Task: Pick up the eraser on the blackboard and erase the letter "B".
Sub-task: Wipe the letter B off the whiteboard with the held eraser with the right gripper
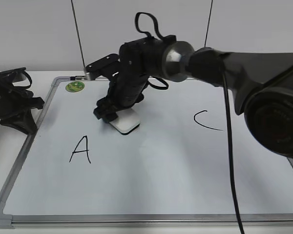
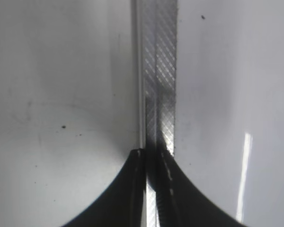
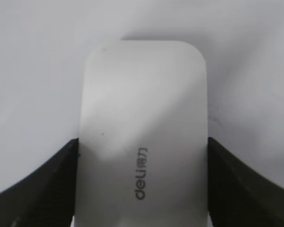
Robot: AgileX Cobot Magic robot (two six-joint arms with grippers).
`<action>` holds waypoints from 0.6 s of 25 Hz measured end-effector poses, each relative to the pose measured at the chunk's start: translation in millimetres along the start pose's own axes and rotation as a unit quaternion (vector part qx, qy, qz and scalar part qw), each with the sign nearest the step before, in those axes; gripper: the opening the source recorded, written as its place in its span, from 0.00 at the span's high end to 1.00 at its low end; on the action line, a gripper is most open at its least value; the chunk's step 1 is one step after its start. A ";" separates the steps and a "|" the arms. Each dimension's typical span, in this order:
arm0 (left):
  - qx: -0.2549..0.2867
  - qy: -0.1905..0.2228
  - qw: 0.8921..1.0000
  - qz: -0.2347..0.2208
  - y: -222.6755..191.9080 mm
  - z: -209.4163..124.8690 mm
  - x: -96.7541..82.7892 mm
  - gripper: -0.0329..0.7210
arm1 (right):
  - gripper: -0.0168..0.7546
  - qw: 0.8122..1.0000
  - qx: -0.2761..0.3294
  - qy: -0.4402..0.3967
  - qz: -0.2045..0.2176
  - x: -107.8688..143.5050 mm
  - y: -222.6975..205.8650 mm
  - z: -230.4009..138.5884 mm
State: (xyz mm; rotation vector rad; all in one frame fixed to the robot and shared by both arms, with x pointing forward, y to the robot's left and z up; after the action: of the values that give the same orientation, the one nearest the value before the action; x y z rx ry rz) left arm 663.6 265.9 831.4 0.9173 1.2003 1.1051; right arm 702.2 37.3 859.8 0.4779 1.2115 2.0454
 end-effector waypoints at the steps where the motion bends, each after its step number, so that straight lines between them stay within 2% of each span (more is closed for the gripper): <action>1: 0.000 0.000 1.000 0.000 0.0 0.0 0.0 0.90 | 0.29 1.000 0.000 0.009 0.005 10.6 -0.3 1.3; 4: 0.000 0.001 1.000 -0.001 0.0 0.1 -0.2 0.90 | 0.29 0.999 -0.001 0.029 0.013 32.8 -0.9 3.4; 7: 0.000 0.001 1.000 -0.001 0.0 0.1 -0.2 0.90 | 0.29 0.999 -0.002 0.041 0.011 38.4 -1.0 4.1; 15: 0.000 0.001 1.000 -0.001 0.0 0.1 -0.5 0.90 | 0.29 0.999 0.003 0.003 -0.039 15.8 -0.6 2.1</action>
State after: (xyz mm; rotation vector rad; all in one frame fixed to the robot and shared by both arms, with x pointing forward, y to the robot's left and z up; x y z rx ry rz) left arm 663.6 265.4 831.5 0.9136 1.2031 1.1047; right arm 692.9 50.3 859.7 0.4215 1.2206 1.9799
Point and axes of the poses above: a point on each arm's last joint axis where the gripper is mounted, y pointing back along that axis away from the gripper, x along the wrist's bending axis when the last joint is at zero, z = x × y, the point moved 7 cm from there along -y, pointing out along that axis toward the gripper, and after that the axes turned 2 degrees about -y, right-handed, at the moved point
